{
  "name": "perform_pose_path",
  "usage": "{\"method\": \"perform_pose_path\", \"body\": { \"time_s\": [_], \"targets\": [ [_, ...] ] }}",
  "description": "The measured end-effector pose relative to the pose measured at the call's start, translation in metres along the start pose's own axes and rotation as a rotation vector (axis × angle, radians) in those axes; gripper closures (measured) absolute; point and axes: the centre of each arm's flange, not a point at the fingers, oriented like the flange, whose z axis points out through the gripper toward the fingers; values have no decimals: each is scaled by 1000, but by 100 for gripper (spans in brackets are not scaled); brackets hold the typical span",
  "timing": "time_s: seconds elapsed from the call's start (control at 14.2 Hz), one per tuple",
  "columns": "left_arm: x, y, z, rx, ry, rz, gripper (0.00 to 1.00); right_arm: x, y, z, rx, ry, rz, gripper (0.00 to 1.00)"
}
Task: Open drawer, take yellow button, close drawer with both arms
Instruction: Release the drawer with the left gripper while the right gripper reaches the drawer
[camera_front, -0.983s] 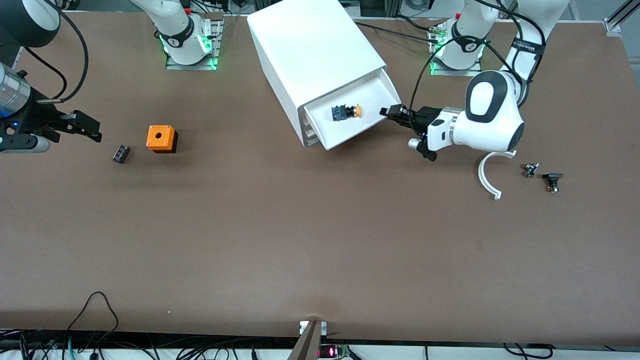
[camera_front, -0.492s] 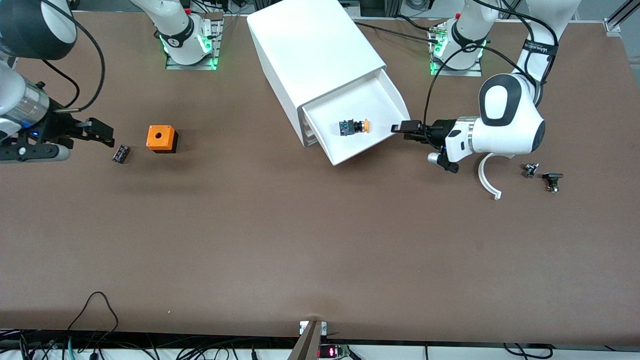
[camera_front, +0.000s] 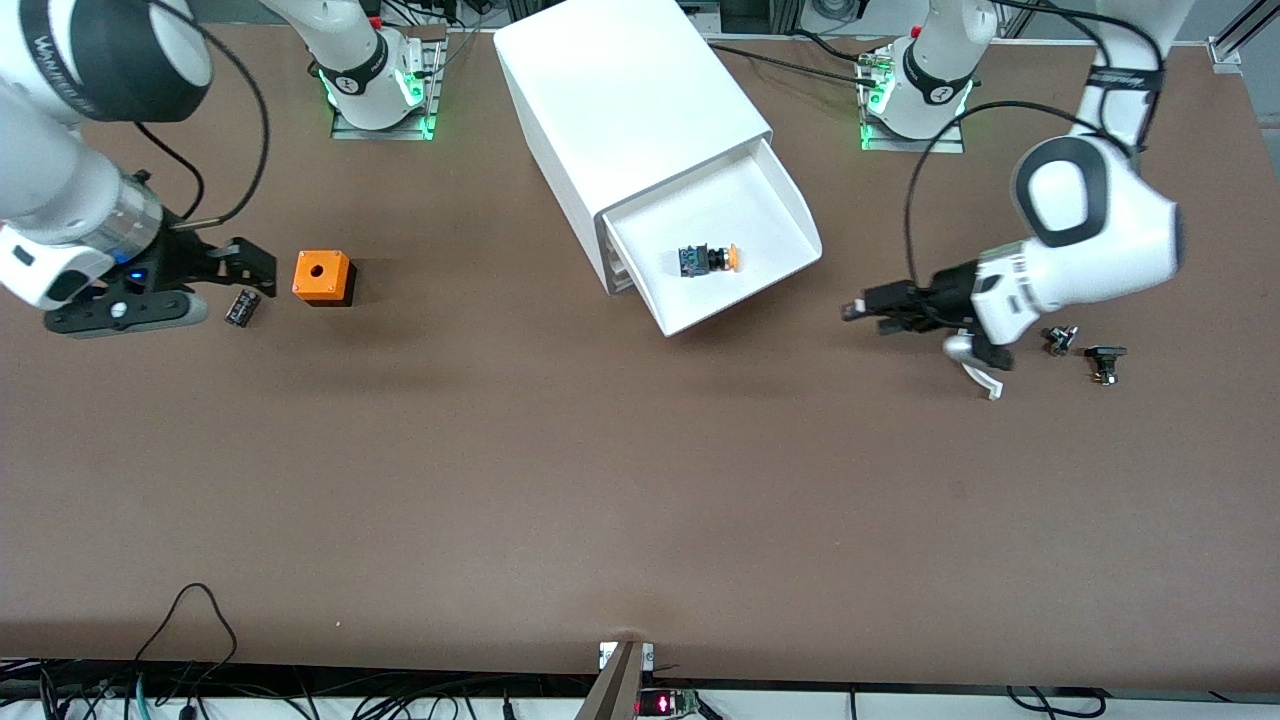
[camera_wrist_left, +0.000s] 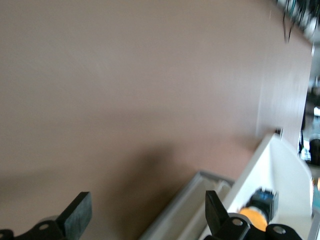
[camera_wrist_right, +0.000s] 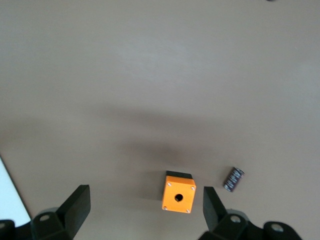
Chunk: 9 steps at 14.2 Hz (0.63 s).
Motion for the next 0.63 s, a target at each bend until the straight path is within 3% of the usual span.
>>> {"method": "perform_pose_path", "body": {
  "time_s": [0.21,0.35,0.49,0.63],
  "targets": [
    [5,12,-62,146,65,123,0,2,-39,-6,1,15,-67,0],
    [3,31,-108,270,88,227,0,3,-67,1,43,4,-116,0],
    [-2,43,-152,339,71,271,0,6,-104,9,87,-7,-177,0],
    [-6,45,-189,408,43,292,0,10,-157,9,94,3,-266,0]
  ]
}}
